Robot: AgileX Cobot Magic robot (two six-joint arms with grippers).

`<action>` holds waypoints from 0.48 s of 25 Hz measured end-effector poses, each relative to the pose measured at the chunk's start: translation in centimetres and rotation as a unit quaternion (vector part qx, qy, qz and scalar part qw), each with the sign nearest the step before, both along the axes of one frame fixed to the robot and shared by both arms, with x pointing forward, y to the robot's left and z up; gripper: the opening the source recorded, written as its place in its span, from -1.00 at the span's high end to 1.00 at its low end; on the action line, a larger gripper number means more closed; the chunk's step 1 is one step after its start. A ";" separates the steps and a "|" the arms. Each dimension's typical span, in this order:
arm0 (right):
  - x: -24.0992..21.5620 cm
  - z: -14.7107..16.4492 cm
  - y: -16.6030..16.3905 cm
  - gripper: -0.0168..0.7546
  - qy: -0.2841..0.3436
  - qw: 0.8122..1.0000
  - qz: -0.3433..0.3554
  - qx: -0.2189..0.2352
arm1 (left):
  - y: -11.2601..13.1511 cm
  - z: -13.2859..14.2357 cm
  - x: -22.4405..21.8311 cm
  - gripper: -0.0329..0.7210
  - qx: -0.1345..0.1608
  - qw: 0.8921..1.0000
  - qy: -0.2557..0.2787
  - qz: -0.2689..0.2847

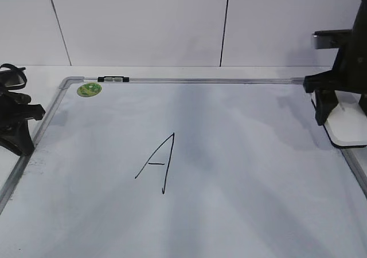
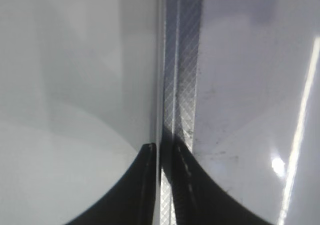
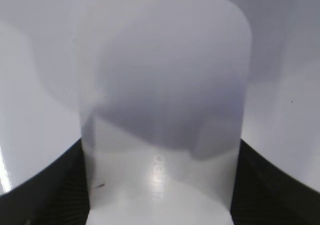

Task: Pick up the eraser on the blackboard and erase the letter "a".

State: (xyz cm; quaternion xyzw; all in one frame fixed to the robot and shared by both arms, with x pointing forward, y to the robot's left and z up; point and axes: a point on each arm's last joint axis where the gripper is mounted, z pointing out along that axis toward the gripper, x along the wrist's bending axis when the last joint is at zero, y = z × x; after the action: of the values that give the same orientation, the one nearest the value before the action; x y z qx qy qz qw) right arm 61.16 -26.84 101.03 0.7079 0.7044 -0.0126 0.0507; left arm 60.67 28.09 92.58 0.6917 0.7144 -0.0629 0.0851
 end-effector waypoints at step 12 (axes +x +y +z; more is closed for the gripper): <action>0.9 -3.6 0.2 -0.49 0.047 0.999 0.003 0.001 | 0.0 0.0 0.0 0.70 -0.001 1.000 0.000 0.001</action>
State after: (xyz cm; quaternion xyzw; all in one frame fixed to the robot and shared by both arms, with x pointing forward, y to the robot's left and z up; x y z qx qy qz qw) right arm 62.09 -26.63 97.39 0.7046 0.7080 -0.0446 0.0168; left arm 60.67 28.07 92.58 0.6911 0.7148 -0.0635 0.0858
